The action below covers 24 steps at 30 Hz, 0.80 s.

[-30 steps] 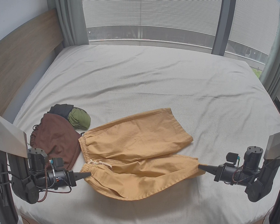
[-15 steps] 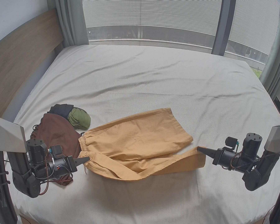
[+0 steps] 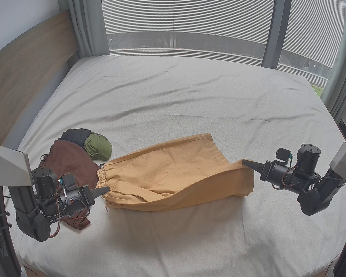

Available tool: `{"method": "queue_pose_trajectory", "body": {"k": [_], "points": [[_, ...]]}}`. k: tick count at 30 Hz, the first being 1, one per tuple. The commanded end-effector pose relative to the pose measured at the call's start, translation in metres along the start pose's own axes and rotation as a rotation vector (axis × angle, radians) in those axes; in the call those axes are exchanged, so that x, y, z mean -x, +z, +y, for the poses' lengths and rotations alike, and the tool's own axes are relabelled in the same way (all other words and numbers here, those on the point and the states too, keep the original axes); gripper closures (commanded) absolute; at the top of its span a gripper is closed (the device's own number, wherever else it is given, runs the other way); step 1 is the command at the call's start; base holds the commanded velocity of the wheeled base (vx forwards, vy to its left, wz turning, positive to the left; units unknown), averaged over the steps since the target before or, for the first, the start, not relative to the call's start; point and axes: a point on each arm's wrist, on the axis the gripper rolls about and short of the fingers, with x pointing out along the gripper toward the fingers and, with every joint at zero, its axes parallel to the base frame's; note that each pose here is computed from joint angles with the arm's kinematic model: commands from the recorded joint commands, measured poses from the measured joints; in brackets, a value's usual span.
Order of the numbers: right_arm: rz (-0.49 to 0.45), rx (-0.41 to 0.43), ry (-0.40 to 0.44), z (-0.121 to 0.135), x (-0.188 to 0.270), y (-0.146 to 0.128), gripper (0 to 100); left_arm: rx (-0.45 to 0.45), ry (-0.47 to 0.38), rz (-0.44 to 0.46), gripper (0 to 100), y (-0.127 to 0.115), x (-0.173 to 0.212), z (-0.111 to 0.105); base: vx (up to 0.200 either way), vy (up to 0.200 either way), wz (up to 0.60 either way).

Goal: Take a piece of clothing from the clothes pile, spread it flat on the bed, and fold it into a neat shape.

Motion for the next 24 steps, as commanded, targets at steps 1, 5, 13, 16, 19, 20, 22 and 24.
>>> {"method": "queue_pose_trajectory", "body": {"k": [1,5,13,16,19,20,22,24], "points": [[-0.031,0.026,0.016,0.002,-0.008,0.016,100,-0.004,-0.004,-0.014,100,0.003,0.000,-0.002,0.000,0.000,0.00],[-0.044,0.039,0.016,0.006,-0.020,0.027,100,-0.007,0.008,-0.034,100,0.006,-0.002,0.000,0.000,0.000,0.00],[-0.058,0.054,0.026,0.011,-0.037,0.048,100,0.017,0.005,-0.060,100,0.013,-0.006,0.001,0.000,0.000,0.00],[-0.058,0.054,0.026,0.008,-0.046,0.055,100,0.052,0.020,-0.095,100,0.017,-0.010,0.001,0.000,0.000,0.00],[-0.059,0.053,0.027,0.005,-0.052,0.058,100,0.063,0.035,-0.124,100,0.021,-0.015,0.003,0.000,0.000,0.00],[-0.059,0.053,0.027,0.001,-0.058,0.061,100,0.064,0.051,-0.140,100,0.022,-0.018,0.005,0.000,0.000,0.00],[-0.057,0.050,0.017,-0.004,-0.065,0.062,100,0.067,0.064,-0.154,100,0.023,-0.020,0.008,0.000,0.000,0.00],[-0.060,0.047,0.002,-0.008,-0.071,0.064,100,0.069,0.067,-0.161,100,0.024,-0.020,0.009,0.000,0.000,0.00]]}}
